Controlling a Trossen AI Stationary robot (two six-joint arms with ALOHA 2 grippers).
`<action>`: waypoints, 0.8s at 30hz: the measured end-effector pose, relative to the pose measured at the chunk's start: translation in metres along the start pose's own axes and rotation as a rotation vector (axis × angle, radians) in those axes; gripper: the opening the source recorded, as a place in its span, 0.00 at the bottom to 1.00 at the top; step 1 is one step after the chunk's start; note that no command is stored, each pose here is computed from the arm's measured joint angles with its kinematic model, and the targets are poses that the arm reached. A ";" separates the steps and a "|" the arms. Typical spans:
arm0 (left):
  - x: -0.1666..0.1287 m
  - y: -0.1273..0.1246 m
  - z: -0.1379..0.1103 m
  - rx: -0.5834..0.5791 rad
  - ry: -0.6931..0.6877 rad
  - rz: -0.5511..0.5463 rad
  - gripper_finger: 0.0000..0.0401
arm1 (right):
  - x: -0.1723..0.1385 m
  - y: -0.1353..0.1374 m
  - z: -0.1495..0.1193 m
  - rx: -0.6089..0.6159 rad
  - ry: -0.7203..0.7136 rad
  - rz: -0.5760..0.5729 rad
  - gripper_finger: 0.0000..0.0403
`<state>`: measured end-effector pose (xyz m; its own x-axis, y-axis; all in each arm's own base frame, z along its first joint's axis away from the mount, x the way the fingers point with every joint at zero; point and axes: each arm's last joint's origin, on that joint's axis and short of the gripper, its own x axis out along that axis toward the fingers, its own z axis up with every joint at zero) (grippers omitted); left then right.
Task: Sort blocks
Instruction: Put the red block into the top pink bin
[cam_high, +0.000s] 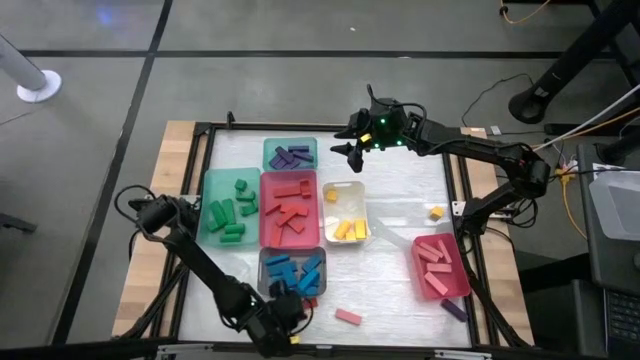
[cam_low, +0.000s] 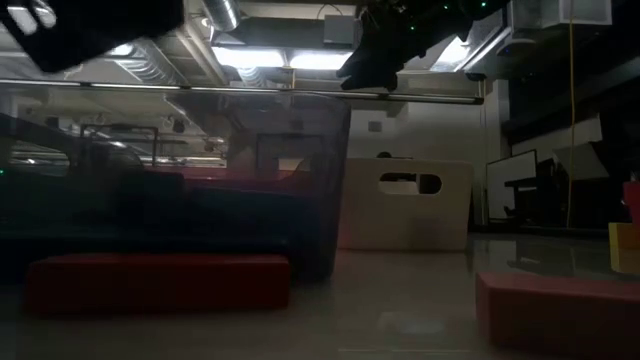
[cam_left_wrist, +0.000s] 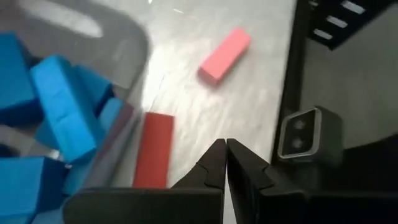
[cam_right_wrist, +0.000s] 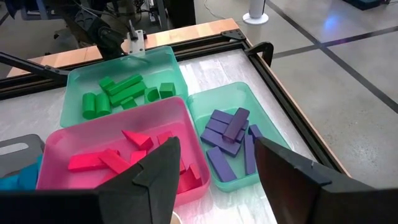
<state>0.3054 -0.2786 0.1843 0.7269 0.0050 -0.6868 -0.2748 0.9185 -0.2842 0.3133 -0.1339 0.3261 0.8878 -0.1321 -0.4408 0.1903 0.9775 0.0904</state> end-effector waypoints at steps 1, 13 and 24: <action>-0.002 -0.003 0.000 0.023 -0.002 -0.008 0.00 | 0.000 0.000 0.000 0.000 0.000 0.000 0.51; 0.013 0.006 -0.021 0.001 0.051 0.111 0.00 | 0.000 0.000 0.000 0.000 0.001 0.000 0.51; 0.021 0.013 -0.024 0.010 0.064 0.169 0.00 | 0.000 0.000 0.000 0.000 0.001 -0.002 0.51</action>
<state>0.3021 -0.2758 0.1506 0.6291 0.1351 -0.7655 -0.3833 0.9107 -0.1542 0.3134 -0.1340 0.3260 0.8872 -0.1342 -0.4415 0.1921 0.9773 0.0891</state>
